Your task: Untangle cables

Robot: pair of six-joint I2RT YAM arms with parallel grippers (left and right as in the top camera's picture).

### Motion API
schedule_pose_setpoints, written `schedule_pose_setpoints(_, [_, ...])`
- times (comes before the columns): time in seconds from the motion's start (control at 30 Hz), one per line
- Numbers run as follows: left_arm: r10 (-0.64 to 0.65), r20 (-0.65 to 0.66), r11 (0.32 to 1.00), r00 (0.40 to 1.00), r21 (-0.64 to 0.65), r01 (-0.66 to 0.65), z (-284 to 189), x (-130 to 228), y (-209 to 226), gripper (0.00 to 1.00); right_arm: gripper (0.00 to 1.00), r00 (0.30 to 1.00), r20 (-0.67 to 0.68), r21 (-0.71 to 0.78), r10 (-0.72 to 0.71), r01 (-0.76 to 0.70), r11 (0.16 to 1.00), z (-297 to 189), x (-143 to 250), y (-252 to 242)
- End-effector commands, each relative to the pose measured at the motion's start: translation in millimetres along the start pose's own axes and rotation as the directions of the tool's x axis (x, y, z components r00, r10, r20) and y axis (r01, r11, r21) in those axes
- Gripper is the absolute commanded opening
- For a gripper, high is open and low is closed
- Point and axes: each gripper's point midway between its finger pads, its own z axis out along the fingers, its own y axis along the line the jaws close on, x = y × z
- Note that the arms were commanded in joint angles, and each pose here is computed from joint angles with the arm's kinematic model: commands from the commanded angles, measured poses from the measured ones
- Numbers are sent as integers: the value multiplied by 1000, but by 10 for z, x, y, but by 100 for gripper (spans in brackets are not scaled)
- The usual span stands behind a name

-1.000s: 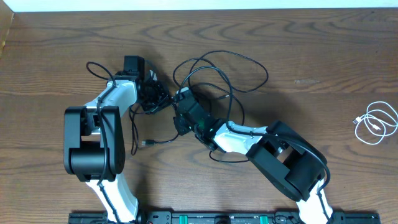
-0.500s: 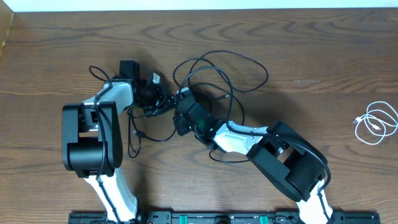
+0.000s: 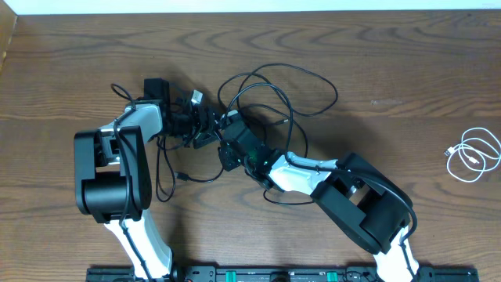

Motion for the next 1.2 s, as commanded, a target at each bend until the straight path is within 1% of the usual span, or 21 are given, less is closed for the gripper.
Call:
schedule_pose_setpoints(0.0, [43, -42, 986, 998, 161, -36, -72, 111, -152, 71, 1, 991, -131, 49, 0, 7, 999, 101, 510, -192])
schedule_pose_setpoints(0.23, [123, 48, 945, 991, 300, -132, -556, 87, -357, 73, 1, 991, -128, 56, 38, -31, 998, 101, 499, -214])
schedule_pose_setpoints(0.33, [107, 67, 937, 992, 328, -123, -727, 122, -443, 74, 1, 991, -125, 60, 49, -41, 997, 102, 488, -234])
schedule_pose_setpoints(0.37, [98, 68, 937, 993, 329, -115, -787, 158, -491, 74, 1, 991, -125, 61, 49, -42, 997, 102, 487, -237])
schedule_pose_setpoints(0.53, [151, 100, 931, 983, 321, -176, -946, 262, -706, 74, 1, 991, -123, 61, 50, -43, 997, 102, 480, -242])
schedule_pose_setpoints(0.8, [218, 193, 916, 957, 298, -269, -1310, 441, -1209, 75, 1, 992, -116, 60, 57, -51, 997, 103, 446, -275])
schedule_pose_setpoints(0.87, [190, 228, 949, 955, 207, -239, -1365, 416, -1182, 74, 1, 992, -116, 42, 57, -52, 998, 105, 438, -240])
schedule_pose_setpoints(0.9, [147, 259, 976, 955, 122, -183, -1393, 366, -1085, 75, 1, 992, -116, 29, 57, -54, 998, 103, 429, -214])
schedule_pose_setpoints(0.93, [92, 306, 995, 948, 18, -103, -1441, 304, -938, 74, 1, 992, -114, 15, 57, -55, 998, 101, 418, -188])
schedule_pose_setpoints(0.97, [42, 362, 996, 931, -84, -12, -1509, 253, -769, 74, 1, 992, -112, 2, 56, -56, 998, 92, 401, -160])
schedule_pose_setpoints(1.0, [1, 422, 981, 906, -177, 81, -1602, 224, -595, 74, 1, 993, -108, -8, 56, -57, 998, 80, 377, -135])
schedule_pose_setpoints(1.03, [-29, 492, 945, 870, -270, 185, -1734, 221, -406, 75, 1, 993, -103, -13, 55, -57, 998, 63, 349, -120])
schedule_pose_setpoints(1.07, [-40, 542, 906, 839, -335, 259, -1848, 237, -265, 74, 1, 994, -98, -15, 54, -55, 998, 48, 326, -109])
schedule_pose_setpoints(1.13, [-35, 635, 792, 772, -453, 408, -2122, 330, 23, 74, 1, 995, -90, -20, 51, -53, 998, 12, 277, -87])
schedule_pose_setpoints(1.17, [-19, 678, 682, 735, -529, 506, -2323, 459, 231, 74, 1, 995, -85, -22, 50, -52, 998, -13, 249, -74])
